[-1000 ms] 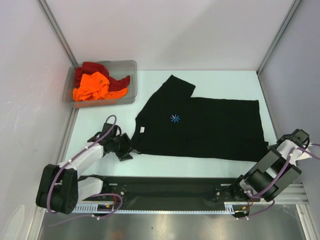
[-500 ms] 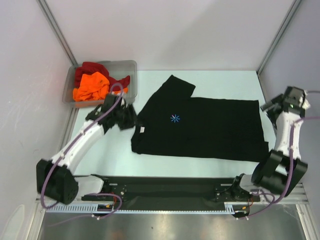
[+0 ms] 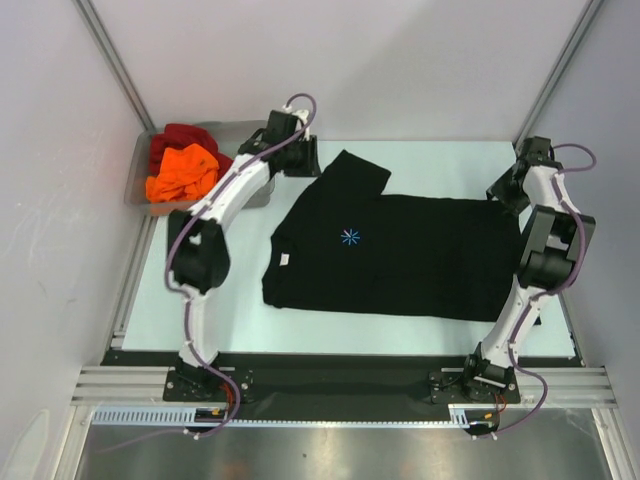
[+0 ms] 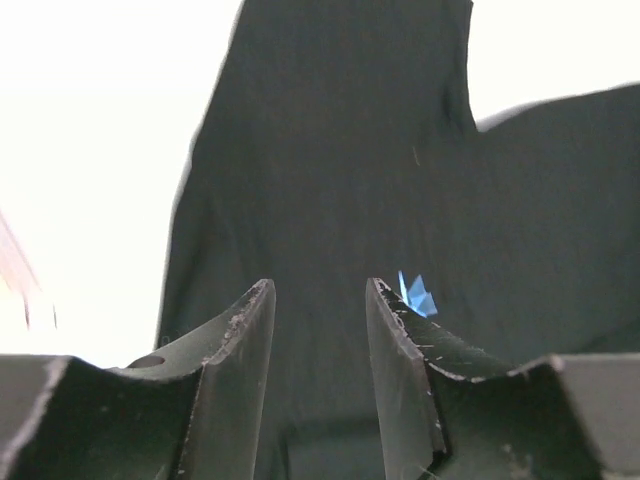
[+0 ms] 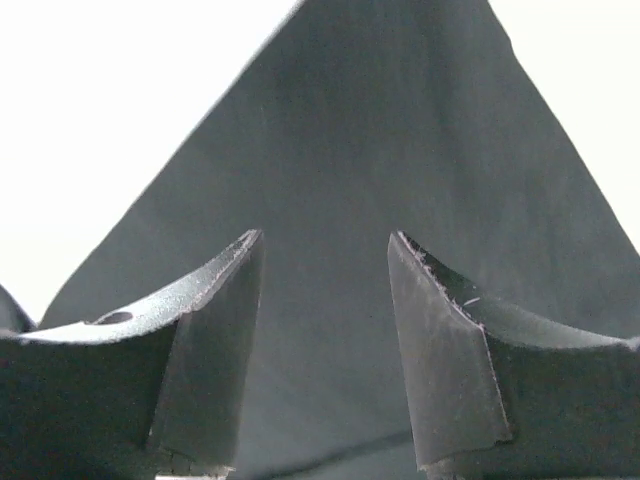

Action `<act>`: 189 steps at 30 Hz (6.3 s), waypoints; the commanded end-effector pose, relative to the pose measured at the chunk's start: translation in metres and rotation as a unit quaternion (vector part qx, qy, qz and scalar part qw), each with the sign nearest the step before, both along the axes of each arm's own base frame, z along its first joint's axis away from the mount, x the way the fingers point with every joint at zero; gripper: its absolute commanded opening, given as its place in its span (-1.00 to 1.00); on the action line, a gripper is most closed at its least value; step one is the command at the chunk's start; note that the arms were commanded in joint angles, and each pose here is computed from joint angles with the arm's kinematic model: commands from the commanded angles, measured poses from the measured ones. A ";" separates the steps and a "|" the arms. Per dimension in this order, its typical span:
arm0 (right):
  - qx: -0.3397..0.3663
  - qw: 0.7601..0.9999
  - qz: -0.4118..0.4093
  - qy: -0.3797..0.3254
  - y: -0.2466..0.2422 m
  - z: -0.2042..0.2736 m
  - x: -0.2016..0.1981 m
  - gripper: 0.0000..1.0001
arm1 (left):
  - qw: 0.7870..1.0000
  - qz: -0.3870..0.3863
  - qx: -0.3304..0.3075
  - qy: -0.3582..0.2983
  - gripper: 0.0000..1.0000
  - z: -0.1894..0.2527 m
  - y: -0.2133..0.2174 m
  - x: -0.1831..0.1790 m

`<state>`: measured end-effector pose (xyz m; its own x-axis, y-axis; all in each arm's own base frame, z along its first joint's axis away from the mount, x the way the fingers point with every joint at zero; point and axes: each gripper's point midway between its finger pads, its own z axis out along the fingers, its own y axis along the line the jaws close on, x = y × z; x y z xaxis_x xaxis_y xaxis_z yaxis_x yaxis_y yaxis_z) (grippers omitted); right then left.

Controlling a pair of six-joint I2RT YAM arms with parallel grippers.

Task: Fold and stack the t-shirts
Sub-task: Fold the tshirt

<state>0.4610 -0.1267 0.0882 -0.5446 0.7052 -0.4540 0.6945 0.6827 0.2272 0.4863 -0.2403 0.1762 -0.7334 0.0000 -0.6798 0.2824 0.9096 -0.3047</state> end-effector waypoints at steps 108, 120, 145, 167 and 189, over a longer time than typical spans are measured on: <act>-0.164 0.986 -0.008 0.007 -0.098 0.032 0.053 -1.00 | 0.994 0.044 0.052 -0.080 -0.99 -0.047 0.025 0.093; -0.150 0.986 -0.026 0.066 -0.086 0.029 -0.005 -1.00 | 0.992 0.063 0.084 -0.072 -0.99 -0.029 0.040 0.050; -0.174 0.972 -0.084 0.132 -0.112 0.043 -0.105 -1.00 | 0.989 0.092 0.112 0.011 -0.99 -0.056 0.062 -0.047; -0.157 0.968 -0.080 0.177 -0.102 0.006 -0.142 -1.00 | 0.986 0.082 0.122 0.077 -0.99 -0.096 0.073 -0.094; -0.170 0.978 -0.057 0.104 -0.100 0.025 -0.072 -1.00 | 0.988 0.054 0.100 0.105 -0.99 -0.119 0.052 -0.092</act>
<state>0.3515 -0.2117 0.0818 -0.6270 0.6391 -0.4455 0.7641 0.6159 -0.1919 0.3858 -0.1820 0.0539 -0.8722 0.0401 -0.4874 0.1254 0.9817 -0.1436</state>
